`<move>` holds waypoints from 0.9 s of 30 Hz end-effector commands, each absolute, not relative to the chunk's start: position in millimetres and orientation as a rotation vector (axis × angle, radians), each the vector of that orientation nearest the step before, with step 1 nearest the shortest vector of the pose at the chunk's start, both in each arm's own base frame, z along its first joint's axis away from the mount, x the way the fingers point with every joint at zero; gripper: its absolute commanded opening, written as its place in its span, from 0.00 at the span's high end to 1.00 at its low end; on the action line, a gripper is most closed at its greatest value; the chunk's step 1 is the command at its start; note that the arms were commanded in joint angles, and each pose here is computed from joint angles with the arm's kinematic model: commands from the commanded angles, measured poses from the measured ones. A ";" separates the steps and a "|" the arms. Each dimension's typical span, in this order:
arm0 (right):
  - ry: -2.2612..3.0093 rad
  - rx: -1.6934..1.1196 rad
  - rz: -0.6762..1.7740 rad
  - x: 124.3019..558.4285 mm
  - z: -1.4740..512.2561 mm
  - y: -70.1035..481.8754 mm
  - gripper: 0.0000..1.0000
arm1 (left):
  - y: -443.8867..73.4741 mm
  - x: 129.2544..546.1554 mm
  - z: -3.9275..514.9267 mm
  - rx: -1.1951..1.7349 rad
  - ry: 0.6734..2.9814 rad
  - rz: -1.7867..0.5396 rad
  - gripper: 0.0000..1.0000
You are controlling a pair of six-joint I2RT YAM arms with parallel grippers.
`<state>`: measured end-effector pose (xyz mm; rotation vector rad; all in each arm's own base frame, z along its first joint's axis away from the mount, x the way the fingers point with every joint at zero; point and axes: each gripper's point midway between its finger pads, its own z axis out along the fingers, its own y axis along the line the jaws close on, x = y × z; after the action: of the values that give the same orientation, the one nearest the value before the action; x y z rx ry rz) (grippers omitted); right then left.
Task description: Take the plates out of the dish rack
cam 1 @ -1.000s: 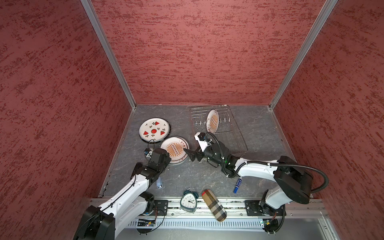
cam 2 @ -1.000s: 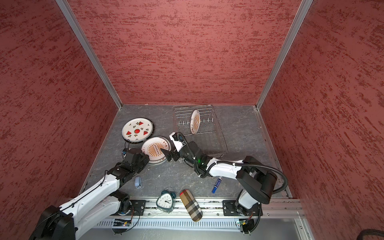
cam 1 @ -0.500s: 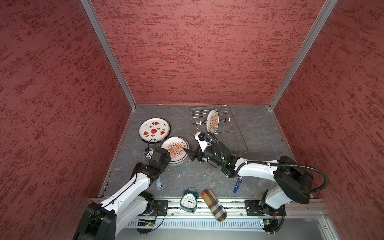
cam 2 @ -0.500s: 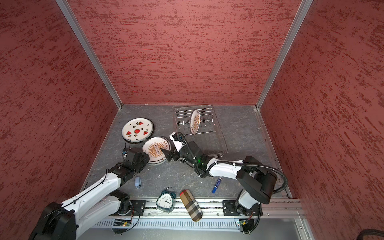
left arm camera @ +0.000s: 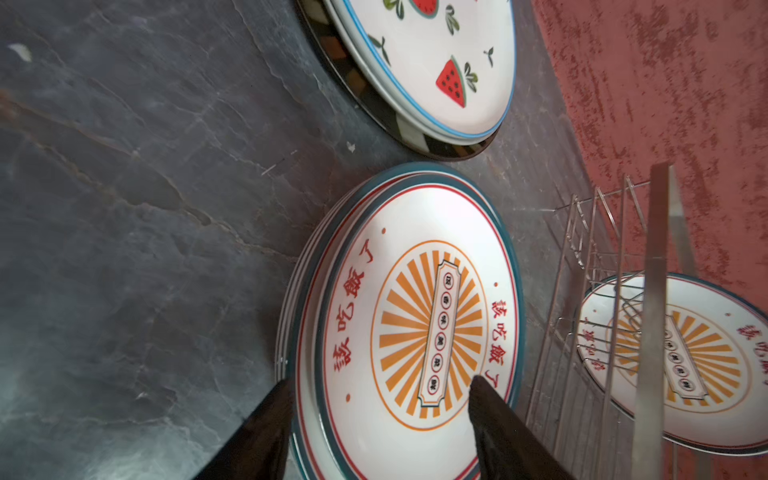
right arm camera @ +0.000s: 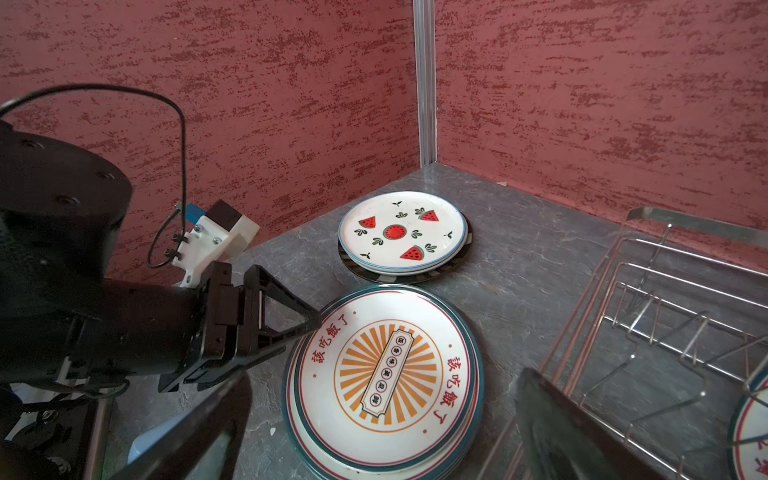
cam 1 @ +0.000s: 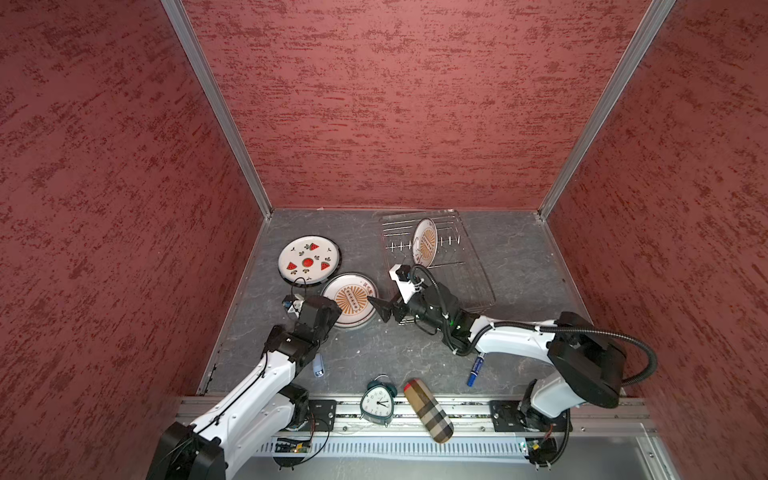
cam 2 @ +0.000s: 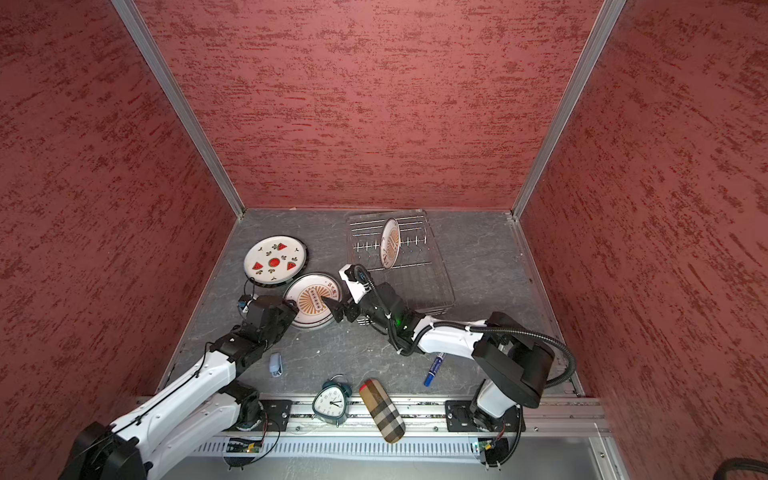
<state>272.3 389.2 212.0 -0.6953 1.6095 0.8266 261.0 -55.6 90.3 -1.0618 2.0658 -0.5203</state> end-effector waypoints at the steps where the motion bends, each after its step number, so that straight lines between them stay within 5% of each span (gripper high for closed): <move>1: 1.571 -0.667 0.833 269.1 224.8 384.9 0.01 | -54.8 261.5 102.4 -0.962 2.020 -0.529 0.13; 4: 1.595 -0.608 0.813 275.4 225.7 378.4 0.01 | -69.3 263.6 120.3 -0.769 1.959 -0.636 0.01; 11: 1.672 -0.482 0.787 294.8 228.4 361.9 0.01 | -140.1 235.5 181.2 -0.136 1.722 -1.057 0.01; 27: 1.814 -0.005 0.644 385.6 234.5 239.0 0.01 | -178.4 205.7 213.3 0.192 1.532 -1.264 0.01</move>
<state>371.1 256.5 231.1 -0.1130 1.7728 0.6962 219.7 -167.9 190.1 0.0450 1.6506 -1.2215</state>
